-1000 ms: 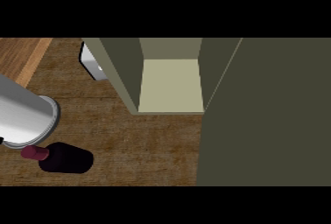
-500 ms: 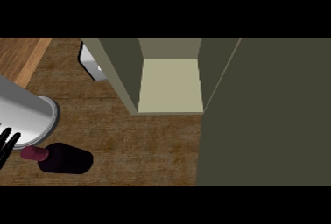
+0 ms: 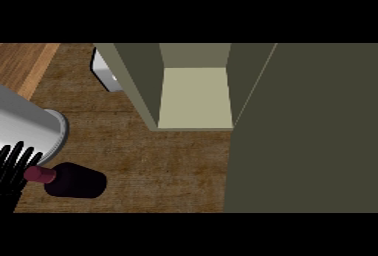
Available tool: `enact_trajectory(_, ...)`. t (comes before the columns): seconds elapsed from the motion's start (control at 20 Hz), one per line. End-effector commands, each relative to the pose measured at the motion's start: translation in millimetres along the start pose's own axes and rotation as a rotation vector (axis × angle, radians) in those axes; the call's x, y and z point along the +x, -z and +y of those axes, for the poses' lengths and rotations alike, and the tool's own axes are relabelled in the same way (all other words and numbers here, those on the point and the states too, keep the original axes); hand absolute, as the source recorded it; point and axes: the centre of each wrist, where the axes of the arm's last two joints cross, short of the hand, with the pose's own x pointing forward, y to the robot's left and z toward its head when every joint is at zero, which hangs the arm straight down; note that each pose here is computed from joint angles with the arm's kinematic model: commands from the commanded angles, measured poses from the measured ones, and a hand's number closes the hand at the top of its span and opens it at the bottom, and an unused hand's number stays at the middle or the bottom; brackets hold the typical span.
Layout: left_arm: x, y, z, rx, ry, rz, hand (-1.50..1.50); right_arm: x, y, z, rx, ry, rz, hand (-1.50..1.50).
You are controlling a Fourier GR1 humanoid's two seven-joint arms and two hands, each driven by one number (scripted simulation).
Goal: Pick up the wine, place it into the cabinet and close the cabinet
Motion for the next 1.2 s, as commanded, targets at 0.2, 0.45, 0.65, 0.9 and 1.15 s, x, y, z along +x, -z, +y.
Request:
enact_trajectory(0.2, -20, 9, 18, -0.026, -0.001, 0.025, -1.50, 26, -24, -4, 0.036, 0.022, -0.047, -1.50)
enact_trajectory(0.45, -33, 19, 13, -0.026, -0.021, 0.004, -1.50, 27, -20, 1, 0.024, 0.023, -0.030, -1.50)
enact_trajectory(0.65, -45, 19, 5, -0.037, -0.009, 0.035, -1.50, 40, -28, 5, 0.040, 0.036, -0.047, -1.50)
enact_trajectory(0.9, -60, 18, 4, -0.049, -0.017, 0.040, -1.50, 39, -29, 5, 0.032, 0.025, -0.047, -1.50)
enact_trajectory(1.15, -66, 26, 13, -0.045, -0.021, 0.041, -1.50, 46, -31, 3, 0.040, 0.032, -0.063, -1.50)
